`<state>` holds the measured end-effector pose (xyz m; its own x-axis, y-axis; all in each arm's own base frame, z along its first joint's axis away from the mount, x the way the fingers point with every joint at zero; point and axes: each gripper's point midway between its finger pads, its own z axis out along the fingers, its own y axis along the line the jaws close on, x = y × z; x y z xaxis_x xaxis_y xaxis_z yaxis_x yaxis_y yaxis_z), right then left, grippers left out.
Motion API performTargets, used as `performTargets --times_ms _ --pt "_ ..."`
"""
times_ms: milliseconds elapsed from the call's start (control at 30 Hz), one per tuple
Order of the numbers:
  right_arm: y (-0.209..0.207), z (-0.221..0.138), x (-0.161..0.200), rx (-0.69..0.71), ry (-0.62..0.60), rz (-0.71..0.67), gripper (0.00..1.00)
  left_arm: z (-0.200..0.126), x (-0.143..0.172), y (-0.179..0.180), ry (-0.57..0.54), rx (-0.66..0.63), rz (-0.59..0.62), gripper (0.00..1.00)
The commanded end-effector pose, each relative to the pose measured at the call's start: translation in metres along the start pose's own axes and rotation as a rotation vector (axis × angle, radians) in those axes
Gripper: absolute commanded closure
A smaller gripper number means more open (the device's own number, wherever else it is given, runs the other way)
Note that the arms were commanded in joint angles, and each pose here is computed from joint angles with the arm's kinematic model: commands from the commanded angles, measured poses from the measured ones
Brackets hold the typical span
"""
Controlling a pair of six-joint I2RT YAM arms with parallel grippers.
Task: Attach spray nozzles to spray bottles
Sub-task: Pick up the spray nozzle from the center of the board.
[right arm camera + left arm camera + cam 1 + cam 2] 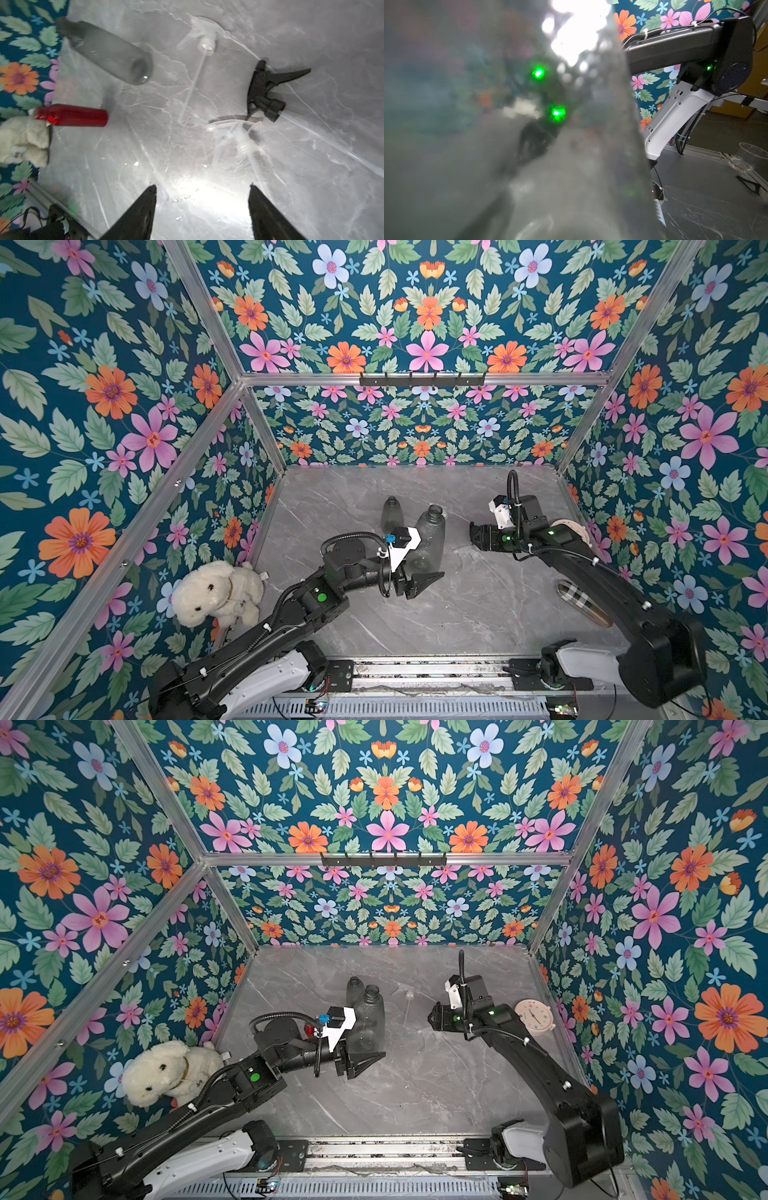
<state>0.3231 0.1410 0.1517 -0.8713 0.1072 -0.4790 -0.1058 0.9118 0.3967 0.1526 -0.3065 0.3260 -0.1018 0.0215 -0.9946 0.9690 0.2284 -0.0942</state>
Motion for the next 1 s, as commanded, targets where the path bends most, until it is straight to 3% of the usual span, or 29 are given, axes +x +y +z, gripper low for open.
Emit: performTargets --times_ms 0,100,233,400,700,800,967 --pt "-0.029 0.022 -0.020 0.064 -0.044 0.083 0.29 -0.002 -0.009 0.007 -0.040 -0.044 0.001 1.00" --pt "-0.045 0.042 -0.028 0.137 -0.018 0.077 0.30 -0.002 -0.008 0.008 -0.052 -0.052 -0.004 1.00" --pt "-0.032 0.064 -0.018 0.069 0.077 0.059 0.38 -0.003 -0.008 0.009 -0.059 -0.056 -0.004 1.00" --pt "-0.033 0.088 0.002 0.100 0.172 0.049 0.40 -0.004 -0.004 0.008 -0.058 -0.057 -0.001 1.00" --pt "-0.048 0.091 0.041 0.151 0.238 0.050 0.40 -0.010 -0.001 0.008 -0.065 -0.071 0.007 1.00" --pt "-0.049 0.091 0.039 0.200 0.256 -0.013 0.50 -0.011 -0.001 0.008 -0.068 -0.069 0.010 1.00" --pt "-0.050 0.086 0.029 0.275 0.290 -0.091 0.51 -0.012 0.000 0.006 -0.069 -0.064 0.006 1.00"
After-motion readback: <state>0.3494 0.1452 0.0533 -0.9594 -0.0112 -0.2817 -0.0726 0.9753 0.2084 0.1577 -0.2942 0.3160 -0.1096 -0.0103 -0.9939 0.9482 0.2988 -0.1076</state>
